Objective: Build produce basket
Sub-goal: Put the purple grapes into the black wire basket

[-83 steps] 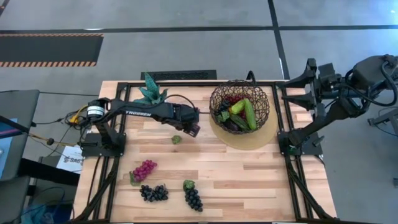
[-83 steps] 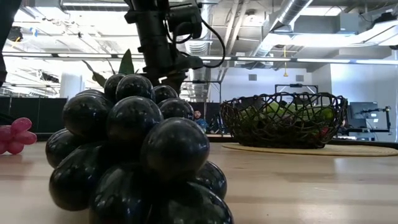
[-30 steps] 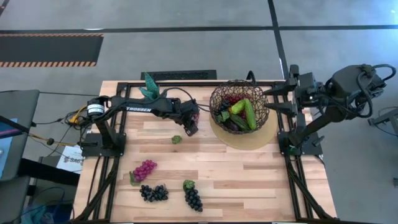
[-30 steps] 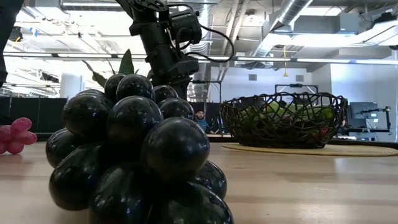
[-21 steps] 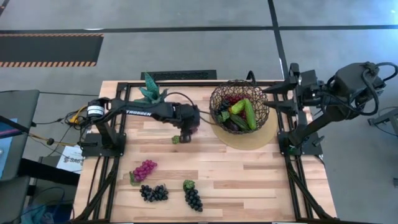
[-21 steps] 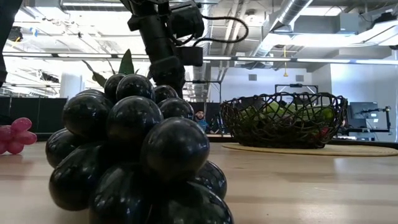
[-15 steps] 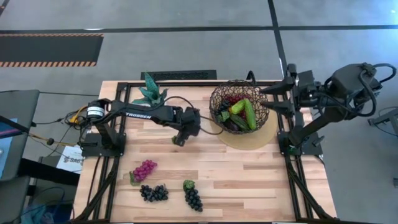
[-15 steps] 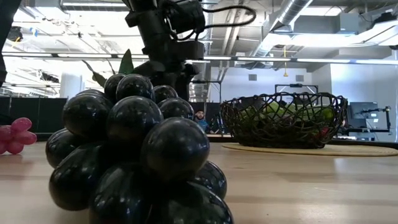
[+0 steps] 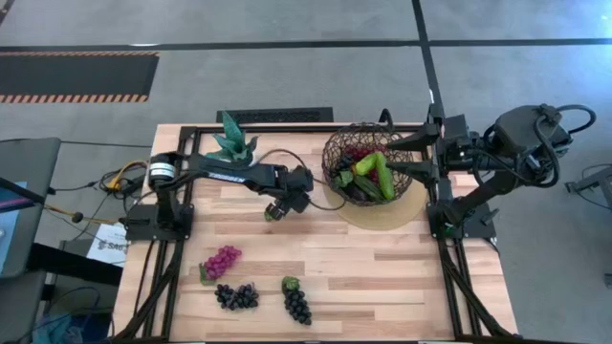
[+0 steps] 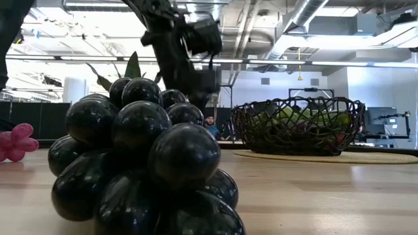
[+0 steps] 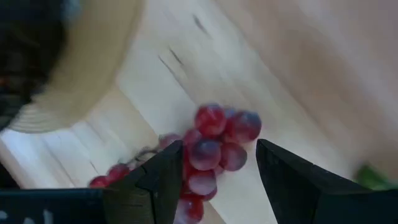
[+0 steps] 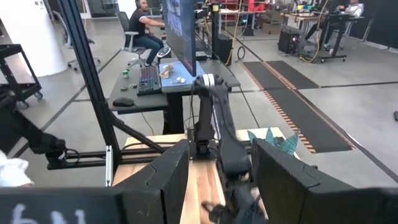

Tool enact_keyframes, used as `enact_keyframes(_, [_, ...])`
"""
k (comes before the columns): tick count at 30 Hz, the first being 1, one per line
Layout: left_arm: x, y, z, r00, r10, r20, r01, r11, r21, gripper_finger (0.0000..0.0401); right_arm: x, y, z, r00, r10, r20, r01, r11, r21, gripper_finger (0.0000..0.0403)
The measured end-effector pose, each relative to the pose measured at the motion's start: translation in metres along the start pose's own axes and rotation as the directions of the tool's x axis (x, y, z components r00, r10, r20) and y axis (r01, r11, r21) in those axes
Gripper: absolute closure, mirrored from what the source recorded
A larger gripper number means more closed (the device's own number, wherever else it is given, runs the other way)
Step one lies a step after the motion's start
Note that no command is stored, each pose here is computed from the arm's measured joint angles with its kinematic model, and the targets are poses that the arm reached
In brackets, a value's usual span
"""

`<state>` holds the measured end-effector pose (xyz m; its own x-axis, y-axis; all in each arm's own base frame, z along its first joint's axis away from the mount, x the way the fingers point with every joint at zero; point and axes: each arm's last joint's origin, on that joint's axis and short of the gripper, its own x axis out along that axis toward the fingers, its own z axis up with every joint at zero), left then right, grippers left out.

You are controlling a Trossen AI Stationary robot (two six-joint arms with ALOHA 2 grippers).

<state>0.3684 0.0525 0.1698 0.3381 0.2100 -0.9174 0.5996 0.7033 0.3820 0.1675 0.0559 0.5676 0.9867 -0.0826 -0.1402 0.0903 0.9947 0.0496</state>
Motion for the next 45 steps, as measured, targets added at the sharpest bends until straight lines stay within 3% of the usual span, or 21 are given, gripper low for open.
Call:
enact_keyframes(5, [0.017, -0.005, 0.000, 0.993, 0.032, -0.110, -0.022, 0.995, 0.094, 0.0211, 0.002, 0.001, 0.000, 1.000, -0.002, 0.000, 0.002, 1.000, 0.000, 0.0210])
enact_keyframes(8, [0.020, -0.004, 0.001, 0.994, 0.033, -0.101, -0.020, 0.992, 0.127, 0.0211, 0.002, 0.001, 0.000, 1.000, -0.002, 0.000, 0.002, 1.000, 0.000, 0.0209])
enact_keyframes(14, [0.020, 0.007, 0.008, 0.991, 0.134, -0.020, -0.131, 0.987, 0.090, 0.0211, 0.002, 0.001, 0.000, 1.000, -0.002, 0.000, 0.002, 1.000, 0.000, 0.0213])
enact_keyframes(17, [0.020, 0.010, 0.006, 0.990, 0.141, -0.010, -0.140, 0.987, 0.080, 0.0213, 0.002, 0.001, 0.000, 1.000, -0.002, 0.000, 0.002, 1.000, 0.000, 0.0214])
enact_keyframes(27, [0.023, 0.013, -0.013, 1.000, 0.022, -0.021, -0.023, 0.999, -0.034, 0.0293, 0.002, 0.001, 0.001, 1.000, -0.001, 0.007, 0.001, 1.000, 0.003, 0.0213])
enact_keyframes(36, [0.023, 0.016, -0.017, 1.000, 0.021, -0.019, -0.024, 0.987, -0.157, 0.0388, 0.002, 0.001, 0.003, 1.000, 0.002, 0.026, -0.003, 1.000, 0.013, 0.0214])
enact_keyframes(41, [0.020, 0.014, -0.011, 1.000, 0.012, -0.019, -0.016, 0.969, -0.247, 0.0397, 0.002, 0.001, 0.003, 1.000, 0.003, 0.025, -0.003, 1.000, 0.013, 0.0216])
enact_keyframes(45, [0.000, 0.023, 0.003, 0.999, 0.037, 0.020, -0.029, 0.948, -0.318, 0.0399, 0.002, 0.001, 0.003, 1.000, 0.004, 0.025, -0.005, 1.000, 0.013, 0.0220])
